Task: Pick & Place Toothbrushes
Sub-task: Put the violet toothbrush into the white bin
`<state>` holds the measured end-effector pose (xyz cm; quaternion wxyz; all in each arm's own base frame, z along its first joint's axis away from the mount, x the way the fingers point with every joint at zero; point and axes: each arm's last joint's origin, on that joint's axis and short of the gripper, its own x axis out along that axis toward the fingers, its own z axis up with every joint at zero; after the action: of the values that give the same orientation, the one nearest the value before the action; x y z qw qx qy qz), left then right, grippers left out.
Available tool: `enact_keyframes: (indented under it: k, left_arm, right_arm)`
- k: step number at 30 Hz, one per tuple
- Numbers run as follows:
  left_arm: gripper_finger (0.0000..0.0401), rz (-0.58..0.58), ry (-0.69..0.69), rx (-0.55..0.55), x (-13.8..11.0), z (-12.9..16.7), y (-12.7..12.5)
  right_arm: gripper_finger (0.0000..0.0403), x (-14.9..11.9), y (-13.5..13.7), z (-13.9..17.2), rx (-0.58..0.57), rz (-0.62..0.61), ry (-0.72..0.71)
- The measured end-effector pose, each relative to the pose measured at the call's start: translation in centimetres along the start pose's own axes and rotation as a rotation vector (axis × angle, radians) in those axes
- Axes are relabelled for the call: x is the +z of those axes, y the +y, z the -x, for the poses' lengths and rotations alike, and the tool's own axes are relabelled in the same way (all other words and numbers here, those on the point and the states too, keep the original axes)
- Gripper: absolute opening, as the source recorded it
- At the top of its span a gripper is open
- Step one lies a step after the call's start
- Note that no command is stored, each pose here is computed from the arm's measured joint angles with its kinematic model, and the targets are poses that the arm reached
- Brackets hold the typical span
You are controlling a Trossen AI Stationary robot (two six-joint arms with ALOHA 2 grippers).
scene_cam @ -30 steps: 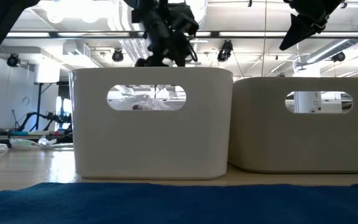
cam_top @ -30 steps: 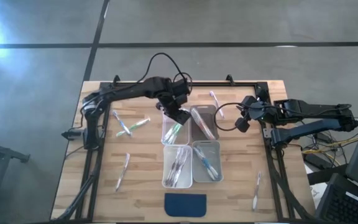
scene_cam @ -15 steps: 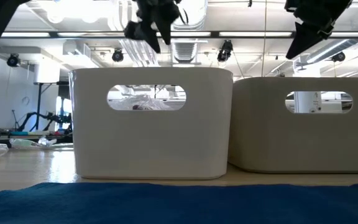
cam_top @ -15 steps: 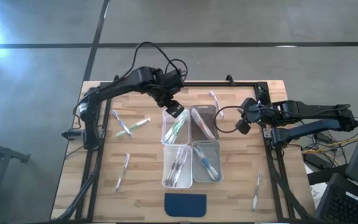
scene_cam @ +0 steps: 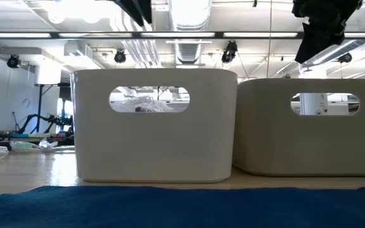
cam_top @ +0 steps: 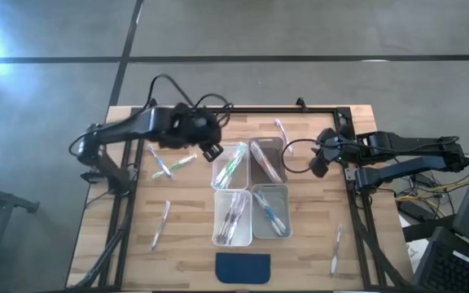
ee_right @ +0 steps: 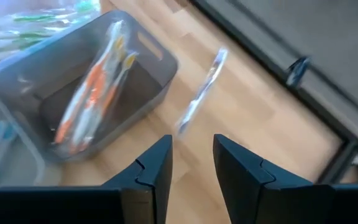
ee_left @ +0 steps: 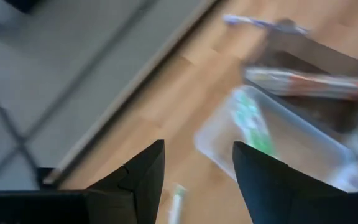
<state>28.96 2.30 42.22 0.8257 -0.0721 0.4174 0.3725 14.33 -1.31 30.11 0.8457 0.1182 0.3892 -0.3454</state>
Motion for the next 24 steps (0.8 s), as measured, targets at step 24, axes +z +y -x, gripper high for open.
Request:
enact_keyframes:
  k: [24]
  left_arm:
    - [0.0193,0.033,-0.141,0.128,-13.4,-8.6,-2.8]
  right_arm:
    - [0.0013,-4.9,4.2,0.2,-0.037,-0.195,0.629]
